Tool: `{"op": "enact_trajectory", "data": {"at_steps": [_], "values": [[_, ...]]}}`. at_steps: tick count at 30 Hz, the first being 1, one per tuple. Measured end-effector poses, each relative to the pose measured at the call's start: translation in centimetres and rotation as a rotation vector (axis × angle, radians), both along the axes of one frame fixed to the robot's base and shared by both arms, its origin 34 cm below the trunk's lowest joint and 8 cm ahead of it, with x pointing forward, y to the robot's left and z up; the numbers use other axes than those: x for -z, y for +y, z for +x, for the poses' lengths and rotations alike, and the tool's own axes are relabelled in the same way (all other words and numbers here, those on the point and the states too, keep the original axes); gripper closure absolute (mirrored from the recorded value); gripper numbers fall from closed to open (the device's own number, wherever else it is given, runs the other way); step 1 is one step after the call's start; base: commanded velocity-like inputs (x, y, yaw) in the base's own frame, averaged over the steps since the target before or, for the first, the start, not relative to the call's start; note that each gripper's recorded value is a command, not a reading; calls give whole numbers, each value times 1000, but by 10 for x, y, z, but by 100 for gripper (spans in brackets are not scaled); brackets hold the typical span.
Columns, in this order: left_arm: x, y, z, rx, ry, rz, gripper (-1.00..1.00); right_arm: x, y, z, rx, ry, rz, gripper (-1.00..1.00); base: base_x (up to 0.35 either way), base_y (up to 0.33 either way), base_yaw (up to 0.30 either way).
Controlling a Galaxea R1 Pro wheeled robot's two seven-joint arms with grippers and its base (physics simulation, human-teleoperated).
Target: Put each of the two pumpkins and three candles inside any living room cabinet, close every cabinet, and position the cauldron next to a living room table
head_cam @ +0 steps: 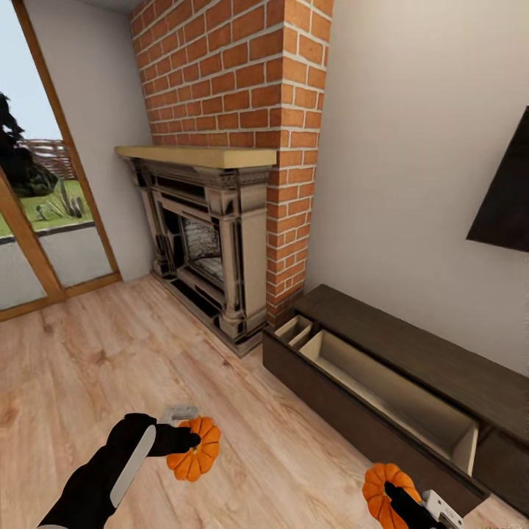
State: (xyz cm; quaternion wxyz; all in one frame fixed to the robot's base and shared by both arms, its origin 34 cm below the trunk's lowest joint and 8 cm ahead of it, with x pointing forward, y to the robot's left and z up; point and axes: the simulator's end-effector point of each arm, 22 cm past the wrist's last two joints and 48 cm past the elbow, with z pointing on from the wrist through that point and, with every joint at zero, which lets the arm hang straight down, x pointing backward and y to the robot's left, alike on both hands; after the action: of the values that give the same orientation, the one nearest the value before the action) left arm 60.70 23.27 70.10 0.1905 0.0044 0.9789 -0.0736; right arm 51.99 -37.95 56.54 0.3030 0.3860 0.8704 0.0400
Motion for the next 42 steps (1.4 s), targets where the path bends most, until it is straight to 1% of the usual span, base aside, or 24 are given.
{"op": "enact_trajectory", "data": {"at_steps": [12, 19, 33, 42], "values": [[-2, 0, 1, 0, -4, 0, 100, -1, 0, 1, 3, -4, 1, 100, 273, 179, -280], [-4, -1, 2, 1, -8, -4, 100, -2, 0, 2, 3, -7, 2, 100, 156, 183, -280], [-6, -1, 3, -1, -13, -7, 100, -4, 0, 3, 3, -12, 2, 100, 33, 158, -280], [-12, 0, 6, -3, -27, -14, 100, -5, 0, 4, 5, -15, 3, 100, 0, 190, -280]]}}
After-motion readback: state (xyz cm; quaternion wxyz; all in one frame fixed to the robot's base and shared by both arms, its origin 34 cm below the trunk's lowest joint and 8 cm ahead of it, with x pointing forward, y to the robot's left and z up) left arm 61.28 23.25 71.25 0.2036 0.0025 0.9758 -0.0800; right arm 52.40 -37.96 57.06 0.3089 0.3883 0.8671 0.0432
